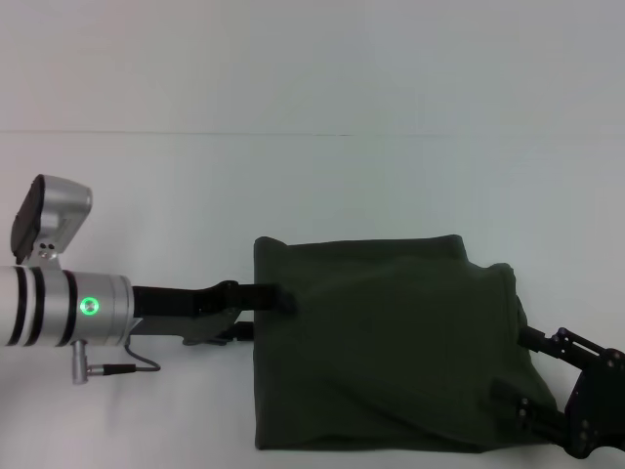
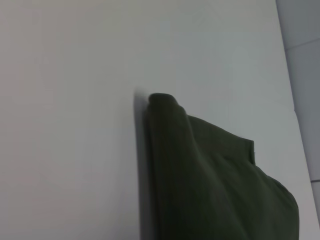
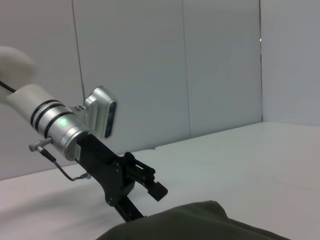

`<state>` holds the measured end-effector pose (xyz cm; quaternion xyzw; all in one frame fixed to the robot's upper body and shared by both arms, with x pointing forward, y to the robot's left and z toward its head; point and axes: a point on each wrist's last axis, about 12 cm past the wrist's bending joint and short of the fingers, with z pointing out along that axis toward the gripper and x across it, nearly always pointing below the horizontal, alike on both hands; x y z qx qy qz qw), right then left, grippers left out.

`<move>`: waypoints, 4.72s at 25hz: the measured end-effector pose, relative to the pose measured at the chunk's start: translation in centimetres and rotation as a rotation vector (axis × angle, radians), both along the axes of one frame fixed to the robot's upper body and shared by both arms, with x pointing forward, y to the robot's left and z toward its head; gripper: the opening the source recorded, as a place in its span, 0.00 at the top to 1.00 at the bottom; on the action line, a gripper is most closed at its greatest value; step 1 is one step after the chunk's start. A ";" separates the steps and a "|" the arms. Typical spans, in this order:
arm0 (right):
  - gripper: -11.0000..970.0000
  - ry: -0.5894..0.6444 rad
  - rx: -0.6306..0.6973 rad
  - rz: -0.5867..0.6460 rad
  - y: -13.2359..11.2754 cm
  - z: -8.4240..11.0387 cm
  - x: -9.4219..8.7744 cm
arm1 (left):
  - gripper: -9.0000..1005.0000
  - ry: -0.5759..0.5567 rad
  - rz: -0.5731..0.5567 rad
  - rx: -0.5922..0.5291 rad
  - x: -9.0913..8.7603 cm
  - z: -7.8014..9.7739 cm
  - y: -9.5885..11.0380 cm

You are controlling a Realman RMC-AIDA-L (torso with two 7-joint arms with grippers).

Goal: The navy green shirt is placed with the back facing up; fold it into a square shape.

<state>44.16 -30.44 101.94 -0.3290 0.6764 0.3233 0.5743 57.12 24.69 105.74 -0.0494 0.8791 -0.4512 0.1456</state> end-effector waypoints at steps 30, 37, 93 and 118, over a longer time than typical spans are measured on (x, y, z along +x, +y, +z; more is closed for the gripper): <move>0.22 -0.015 0.034 0.007 0.1 0.5 0.2 | 0.48 -0.119 -0.069 0.078 0.8 -0.6 -3.3; 0.22 -0.019 0.039 -0.001 0.1 0.6 0.4 | 0.86 -0.137 -0.076 0.074 0.7 -0.6 -3.4; 0.22 -0.036 -0.048 0.026 2.0 -0.3 2.1 | 0.04 -1.081 -0.511 0.086 -8.1 0.9 3.2; 0.22 -0.033 -0.060 0.016 2.1 -0.5 2.3 | 0.04 -1.086 -0.505 0.059 -9.0 0.1 3.0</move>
